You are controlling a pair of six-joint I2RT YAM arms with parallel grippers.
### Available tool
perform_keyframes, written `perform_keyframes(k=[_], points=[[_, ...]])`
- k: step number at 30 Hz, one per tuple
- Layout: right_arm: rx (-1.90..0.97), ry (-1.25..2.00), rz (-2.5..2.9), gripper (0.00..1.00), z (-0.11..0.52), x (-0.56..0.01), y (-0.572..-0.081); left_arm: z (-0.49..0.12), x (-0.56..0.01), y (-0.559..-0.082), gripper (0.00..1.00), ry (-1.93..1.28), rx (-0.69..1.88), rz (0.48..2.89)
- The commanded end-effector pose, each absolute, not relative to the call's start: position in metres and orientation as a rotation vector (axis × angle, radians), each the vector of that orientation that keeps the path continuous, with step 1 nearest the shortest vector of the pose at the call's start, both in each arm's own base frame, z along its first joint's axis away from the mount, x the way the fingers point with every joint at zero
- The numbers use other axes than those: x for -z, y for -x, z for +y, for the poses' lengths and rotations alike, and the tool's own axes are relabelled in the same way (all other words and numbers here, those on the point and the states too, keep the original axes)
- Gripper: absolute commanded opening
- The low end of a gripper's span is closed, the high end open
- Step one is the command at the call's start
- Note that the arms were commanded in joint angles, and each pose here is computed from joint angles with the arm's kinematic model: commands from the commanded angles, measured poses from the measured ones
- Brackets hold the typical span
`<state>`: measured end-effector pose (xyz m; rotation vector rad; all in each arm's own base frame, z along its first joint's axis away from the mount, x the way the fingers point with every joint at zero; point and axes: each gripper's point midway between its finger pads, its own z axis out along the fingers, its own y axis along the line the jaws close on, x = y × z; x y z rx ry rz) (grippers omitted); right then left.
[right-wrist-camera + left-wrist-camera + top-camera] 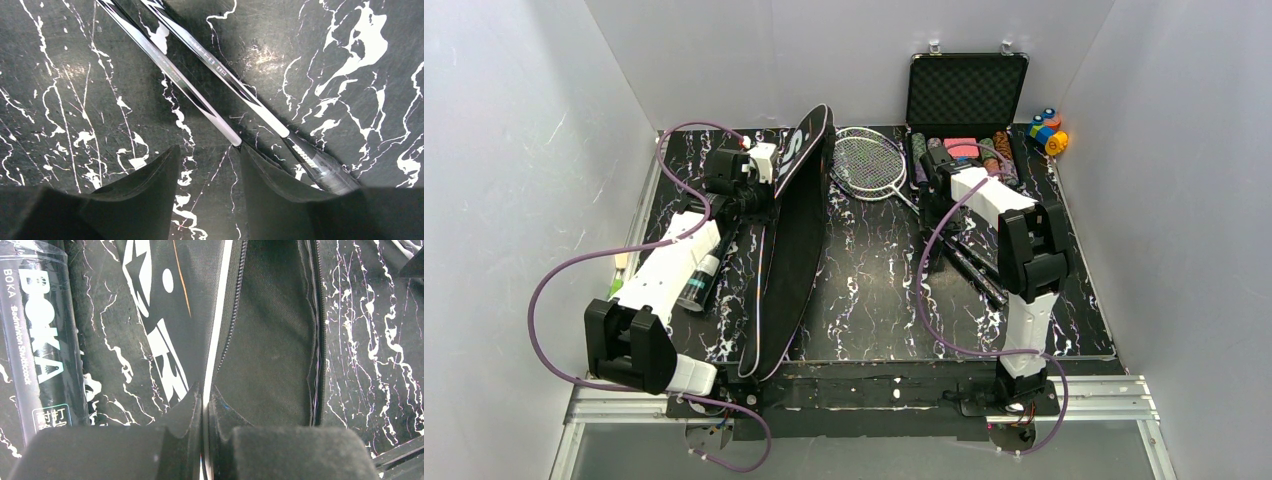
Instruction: Pack up the badminton gear
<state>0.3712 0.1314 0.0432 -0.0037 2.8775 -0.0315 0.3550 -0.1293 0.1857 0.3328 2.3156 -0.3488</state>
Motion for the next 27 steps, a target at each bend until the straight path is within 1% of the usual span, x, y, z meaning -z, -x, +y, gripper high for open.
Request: perform_keyframes(k=[1,7,9,12,20,27], points=[[-0.035,0.02,2.85,0.54,0.148,-0.045,-0.379,-0.129,-0.212,-0.356,0.0,-0.325,0.373,2.225],[-0.053,0.072,2.867,0.48,0.163,-0.038,-0.373,-0.128,-0.214,-0.356,0.0,-0.321,0.375,2.221],[-0.063,0.074,2.869,0.45,0.165,-0.036,-0.373,-0.127,-0.214,-0.355,0.0,-0.32,0.375,2.22],[-0.036,0.077,2.851,0.43,0.164,-0.041,-0.379,-0.126,-0.214,-0.354,0.0,-0.318,0.376,2.219],[0.015,0.085,2.72,0.52,0.155,-0.092,-0.401,-0.126,-0.213,-0.354,0.0,-0.313,0.387,2.217],[0.057,0.059,2.776,0.54,0.144,-0.069,-0.404,-0.125,-0.216,-0.353,0.0,-0.311,0.387,2.212]])
